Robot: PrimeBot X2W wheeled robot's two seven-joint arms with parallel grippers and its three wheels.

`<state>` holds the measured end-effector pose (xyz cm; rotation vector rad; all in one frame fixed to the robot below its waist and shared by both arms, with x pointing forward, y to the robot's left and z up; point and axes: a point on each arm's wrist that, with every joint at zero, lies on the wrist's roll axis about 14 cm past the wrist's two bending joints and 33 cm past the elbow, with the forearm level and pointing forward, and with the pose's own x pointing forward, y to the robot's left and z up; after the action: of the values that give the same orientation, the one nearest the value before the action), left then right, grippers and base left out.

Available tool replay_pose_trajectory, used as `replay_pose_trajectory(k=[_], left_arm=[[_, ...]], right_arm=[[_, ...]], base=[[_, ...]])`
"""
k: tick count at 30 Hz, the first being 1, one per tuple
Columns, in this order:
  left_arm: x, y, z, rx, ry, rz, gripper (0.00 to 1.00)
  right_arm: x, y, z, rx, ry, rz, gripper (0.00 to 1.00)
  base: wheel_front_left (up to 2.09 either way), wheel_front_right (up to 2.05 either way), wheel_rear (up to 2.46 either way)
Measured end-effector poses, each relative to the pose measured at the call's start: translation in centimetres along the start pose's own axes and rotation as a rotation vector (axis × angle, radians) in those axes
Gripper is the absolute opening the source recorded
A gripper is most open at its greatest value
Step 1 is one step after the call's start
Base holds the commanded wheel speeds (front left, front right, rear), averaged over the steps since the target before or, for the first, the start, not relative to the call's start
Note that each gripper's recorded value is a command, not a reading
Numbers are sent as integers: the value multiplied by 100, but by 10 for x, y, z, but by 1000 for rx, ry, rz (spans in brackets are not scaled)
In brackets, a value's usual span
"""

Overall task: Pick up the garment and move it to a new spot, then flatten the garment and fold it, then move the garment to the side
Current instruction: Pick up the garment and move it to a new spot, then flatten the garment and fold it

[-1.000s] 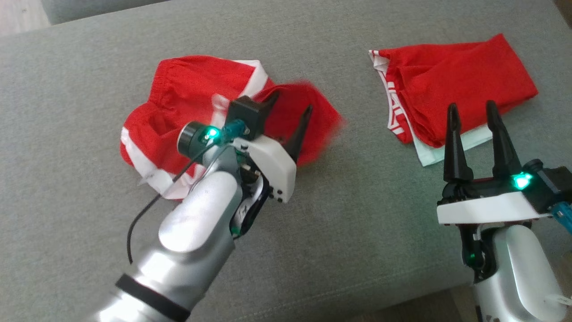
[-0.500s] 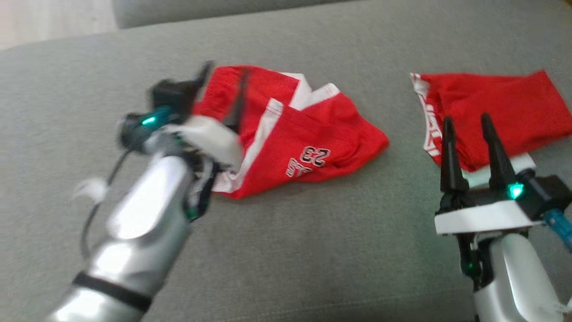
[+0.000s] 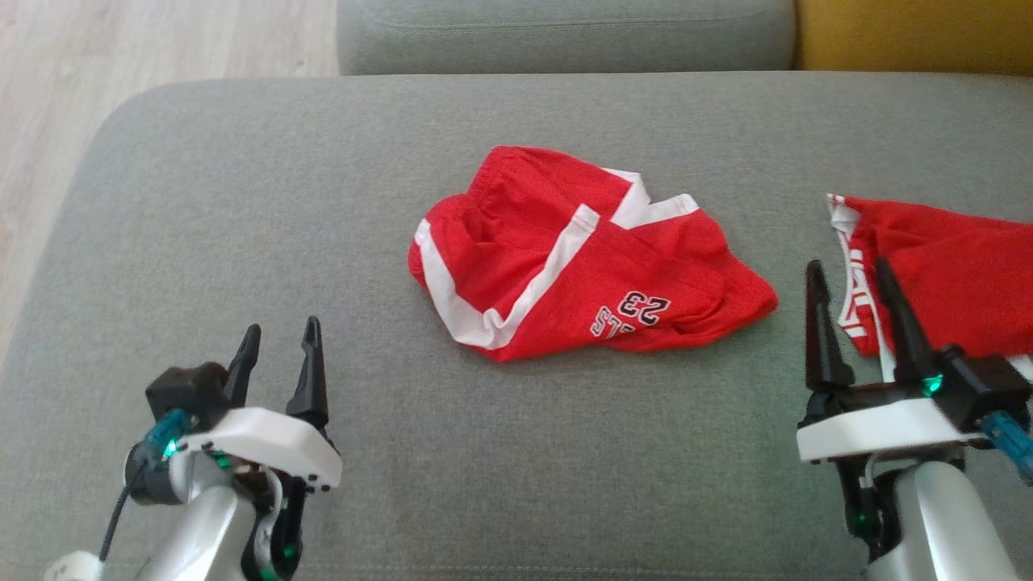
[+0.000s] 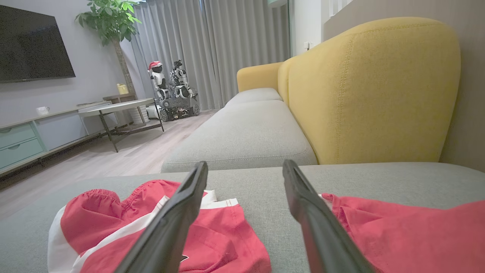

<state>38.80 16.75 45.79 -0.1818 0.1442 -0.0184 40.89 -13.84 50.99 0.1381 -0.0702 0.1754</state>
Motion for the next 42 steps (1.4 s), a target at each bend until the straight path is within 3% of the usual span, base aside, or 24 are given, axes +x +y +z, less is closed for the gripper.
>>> replay_pose_trajectory(k=[6, 19, 25, 32, 42], left_arm=[[-6, 1, 9, -55, -51, 38, 100], [-5, 3, -5, -65, -28, 43, 100], [-3, 11, -13, -77, -8, 66, 100], [-2, 22, -17, -85, 5, 100, 100], [-2, 34, -23, -82, 23, 126, 100]], right_arm=[[7, 7, 1, -9, 5, 24, 100], [35, 60, -25, -55, 123, 199, 100], [80, 72, -51, -225, 325, 366, 100], [83, 86, -99, -254, 562, 506, 100], [104, 93, -112, -283, 633, 587, 100]], base=[[0, 0, 0], [0, 0, 0], [0, 0, 0], [0, 0, 0], [0, 0, 0]])
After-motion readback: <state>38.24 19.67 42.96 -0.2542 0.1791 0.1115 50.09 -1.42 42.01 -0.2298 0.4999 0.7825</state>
